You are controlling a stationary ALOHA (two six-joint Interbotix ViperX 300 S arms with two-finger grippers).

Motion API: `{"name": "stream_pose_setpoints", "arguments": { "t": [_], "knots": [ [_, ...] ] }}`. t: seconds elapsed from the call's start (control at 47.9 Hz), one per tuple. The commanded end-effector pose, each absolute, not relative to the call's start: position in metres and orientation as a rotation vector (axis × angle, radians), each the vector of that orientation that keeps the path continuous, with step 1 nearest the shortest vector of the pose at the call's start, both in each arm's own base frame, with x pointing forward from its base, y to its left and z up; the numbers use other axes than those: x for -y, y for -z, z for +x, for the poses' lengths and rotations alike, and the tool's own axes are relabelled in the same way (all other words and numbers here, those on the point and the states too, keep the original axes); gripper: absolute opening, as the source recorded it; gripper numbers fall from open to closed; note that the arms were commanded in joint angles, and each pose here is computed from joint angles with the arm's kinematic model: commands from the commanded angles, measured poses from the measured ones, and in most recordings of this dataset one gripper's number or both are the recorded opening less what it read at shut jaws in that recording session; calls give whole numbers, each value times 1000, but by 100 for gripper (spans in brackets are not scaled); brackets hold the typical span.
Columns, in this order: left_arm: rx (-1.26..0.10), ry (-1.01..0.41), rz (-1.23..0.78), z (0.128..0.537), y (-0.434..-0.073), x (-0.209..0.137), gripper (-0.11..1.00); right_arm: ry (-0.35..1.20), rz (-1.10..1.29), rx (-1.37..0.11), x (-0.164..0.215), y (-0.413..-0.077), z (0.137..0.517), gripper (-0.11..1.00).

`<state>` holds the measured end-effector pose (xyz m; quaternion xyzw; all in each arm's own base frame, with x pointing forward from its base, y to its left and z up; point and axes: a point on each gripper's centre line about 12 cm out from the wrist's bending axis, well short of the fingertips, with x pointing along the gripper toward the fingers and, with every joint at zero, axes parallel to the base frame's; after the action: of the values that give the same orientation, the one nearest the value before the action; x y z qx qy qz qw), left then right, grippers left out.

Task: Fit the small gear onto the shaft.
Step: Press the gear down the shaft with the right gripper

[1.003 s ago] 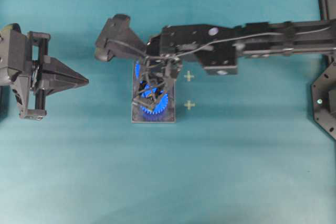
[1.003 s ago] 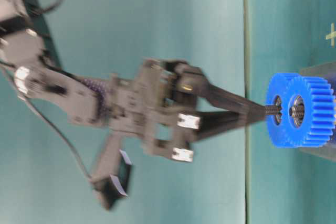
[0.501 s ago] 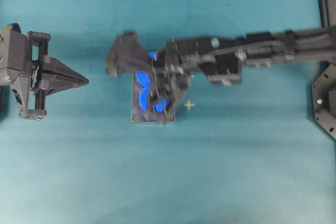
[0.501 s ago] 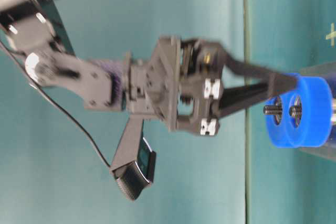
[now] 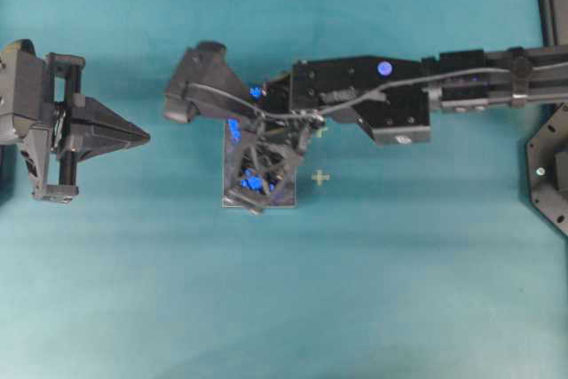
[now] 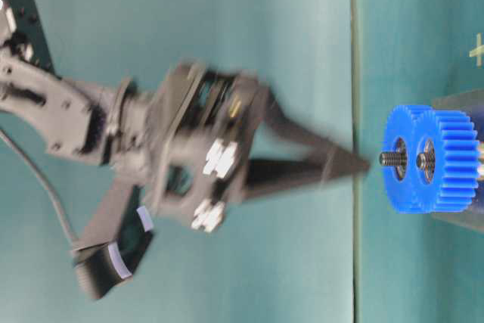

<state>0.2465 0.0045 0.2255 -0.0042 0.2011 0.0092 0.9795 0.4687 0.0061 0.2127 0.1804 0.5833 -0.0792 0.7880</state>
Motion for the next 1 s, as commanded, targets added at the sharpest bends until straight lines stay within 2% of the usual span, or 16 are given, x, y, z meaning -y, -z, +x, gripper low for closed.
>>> {"name": "stream_pose_setpoints", "arguments": {
  "t": [0.0, 0.188, 0.376, 0.46, 0.731, 0.982],
  "knots": [
    [-382, -19, -5, 249, -232, -5, 0, 155, 375, -1225, -3, -220, 476, -1],
    [-380, -20, -7, 248, -232, -5, 0, 152, 379, -1298, -6, -197, 481, 11],
    [-382, -21, -6, 248, -231, -5, 0, 158, 375, -1352, -8, -180, 479, 49],
    [-382, -19, -5, 248, -231, -5, 0, 154, 369, -1367, -12, -175, 479, 60],
    [-382, -19, -5, 248, -231, -5, 0, 163, 355, -1363, -10, -178, 480, 61],
    [-380, -19, -5, 248, -232, -5, 0, 180, 324, -1344, -1, -222, 475, 61]
  ]
}}
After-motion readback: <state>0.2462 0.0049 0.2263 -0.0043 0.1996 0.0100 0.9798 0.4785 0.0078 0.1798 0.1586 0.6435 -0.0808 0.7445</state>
